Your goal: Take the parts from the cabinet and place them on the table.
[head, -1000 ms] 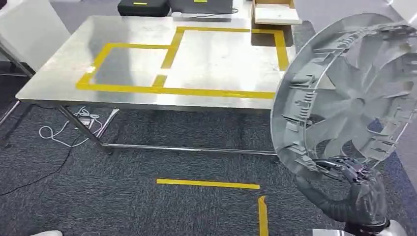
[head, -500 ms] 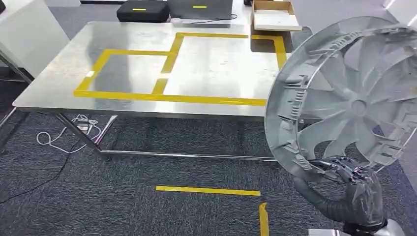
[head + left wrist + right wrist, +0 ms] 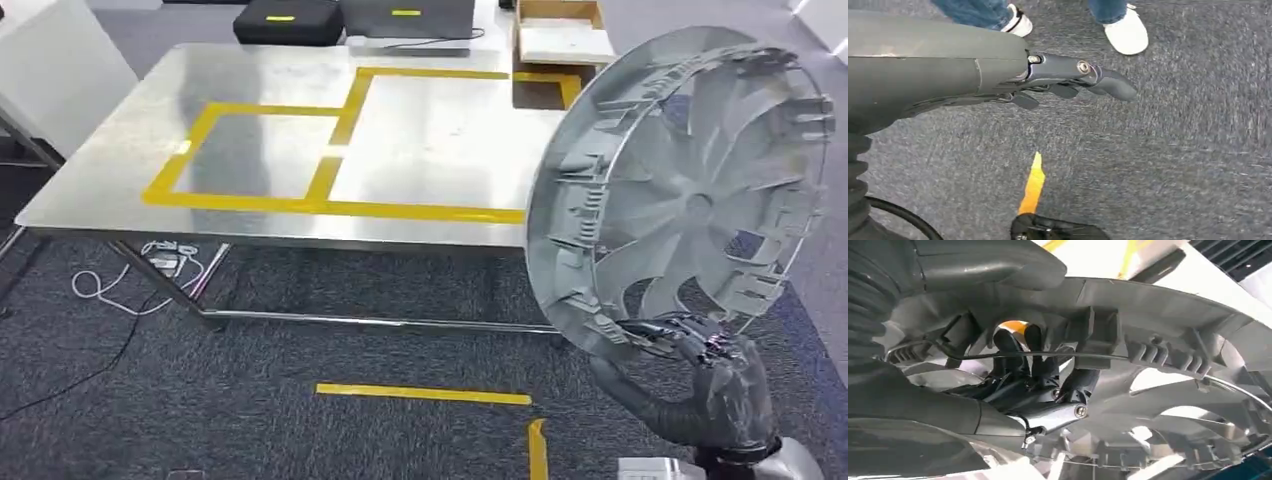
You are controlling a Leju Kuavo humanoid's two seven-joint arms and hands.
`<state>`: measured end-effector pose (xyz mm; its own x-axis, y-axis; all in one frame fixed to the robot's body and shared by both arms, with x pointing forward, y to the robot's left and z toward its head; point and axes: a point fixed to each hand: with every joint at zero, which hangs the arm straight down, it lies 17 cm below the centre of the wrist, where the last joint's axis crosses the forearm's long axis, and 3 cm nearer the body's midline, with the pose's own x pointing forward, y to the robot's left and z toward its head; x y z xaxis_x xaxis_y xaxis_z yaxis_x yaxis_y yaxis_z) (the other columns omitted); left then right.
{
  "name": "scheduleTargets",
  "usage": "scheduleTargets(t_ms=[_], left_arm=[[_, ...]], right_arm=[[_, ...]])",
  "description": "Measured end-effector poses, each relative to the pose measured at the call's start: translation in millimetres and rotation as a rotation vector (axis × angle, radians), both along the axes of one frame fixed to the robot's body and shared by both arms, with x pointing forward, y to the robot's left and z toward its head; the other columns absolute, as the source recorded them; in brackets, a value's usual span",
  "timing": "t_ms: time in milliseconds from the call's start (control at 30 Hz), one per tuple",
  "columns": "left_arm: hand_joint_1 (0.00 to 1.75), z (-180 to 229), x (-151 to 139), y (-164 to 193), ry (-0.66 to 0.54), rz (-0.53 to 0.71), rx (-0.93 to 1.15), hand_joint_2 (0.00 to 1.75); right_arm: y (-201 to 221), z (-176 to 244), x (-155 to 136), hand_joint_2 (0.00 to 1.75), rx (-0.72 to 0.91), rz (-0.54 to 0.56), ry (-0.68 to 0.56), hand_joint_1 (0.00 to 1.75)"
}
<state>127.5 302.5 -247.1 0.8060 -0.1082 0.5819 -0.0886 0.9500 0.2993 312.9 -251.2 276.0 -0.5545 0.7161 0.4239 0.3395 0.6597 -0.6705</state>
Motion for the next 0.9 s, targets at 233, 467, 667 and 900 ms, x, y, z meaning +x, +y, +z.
scheduleTargets(t_ms=[233, 467, 667, 900], left_arm=[[0.00, 0, 1, 0, -0.001, -0.001, -0.001, 1.75], [0.00, 0, 3, 0, -0.003, -0.010, -0.002, 1.75], [0.00, 0, 6, -3, -0.005, -0.020, -0.007, 1.75], [0.00, 0, 7, -7, -0.002, -0.043, -0.011, 1.75]], right_arm=[[2, -2, 5, 1.75, -0.003, 0.007, 0.009, 1.75], [5, 1, 11, 1.75, -0.004, 0.017, 0.009, 1.75], [11, 7, 23, 1.75, -0.017, 0.047, 0.013, 1.75], [17, 3, 47, 1.75, -0.051, 0.071, 0.058, 1.75]])
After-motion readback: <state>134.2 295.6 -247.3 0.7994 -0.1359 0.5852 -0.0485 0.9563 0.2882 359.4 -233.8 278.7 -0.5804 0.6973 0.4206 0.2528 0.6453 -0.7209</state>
